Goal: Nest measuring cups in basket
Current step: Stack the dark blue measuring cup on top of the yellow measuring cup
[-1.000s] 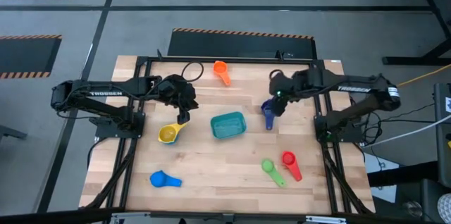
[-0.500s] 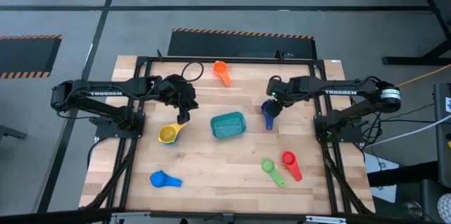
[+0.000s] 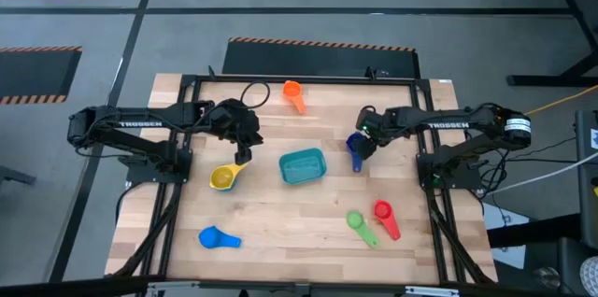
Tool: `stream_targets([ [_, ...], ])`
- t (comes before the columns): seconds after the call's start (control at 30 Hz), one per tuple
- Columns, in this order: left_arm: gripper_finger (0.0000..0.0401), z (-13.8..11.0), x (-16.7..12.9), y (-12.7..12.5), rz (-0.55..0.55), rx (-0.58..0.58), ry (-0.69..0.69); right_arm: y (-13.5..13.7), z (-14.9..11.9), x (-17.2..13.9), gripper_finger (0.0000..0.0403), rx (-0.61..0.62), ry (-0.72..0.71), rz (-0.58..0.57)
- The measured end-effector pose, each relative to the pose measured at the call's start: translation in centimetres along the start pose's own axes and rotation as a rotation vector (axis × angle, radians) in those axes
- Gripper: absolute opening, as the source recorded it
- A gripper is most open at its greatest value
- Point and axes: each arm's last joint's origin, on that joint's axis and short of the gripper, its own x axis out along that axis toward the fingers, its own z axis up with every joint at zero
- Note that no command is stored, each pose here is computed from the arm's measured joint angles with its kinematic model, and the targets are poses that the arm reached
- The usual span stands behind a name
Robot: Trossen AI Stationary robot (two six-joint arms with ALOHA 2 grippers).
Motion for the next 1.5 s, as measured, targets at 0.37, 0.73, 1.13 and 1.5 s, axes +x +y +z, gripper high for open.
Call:
stream_targets([
  [0.37,0.0047,0.0,0.0,0.0,0.0,0.0,0.0,-0.2,-0.7,1.7,0.0193,0.038,-0.047,0.036],
  [0.73,0.0047,0.0,0.0,0.0,0.0,0.0,0.0,-0.6,-1.3,2.6,0.0073,0.06,-0.044,0.034],
  [1.13,0.0047,0.0,0.0,0.0,0.0,0.001,0.0,0.0,-0.5,1.9,0.0018,-0.008,-0.073,0.065],
  [1.5,0.0099,0.0,0.0,0.0,0.0,-0.002,0.0,3.1,3.7,-3.7,0.0015,-0.127,-0.255,0.219],
])
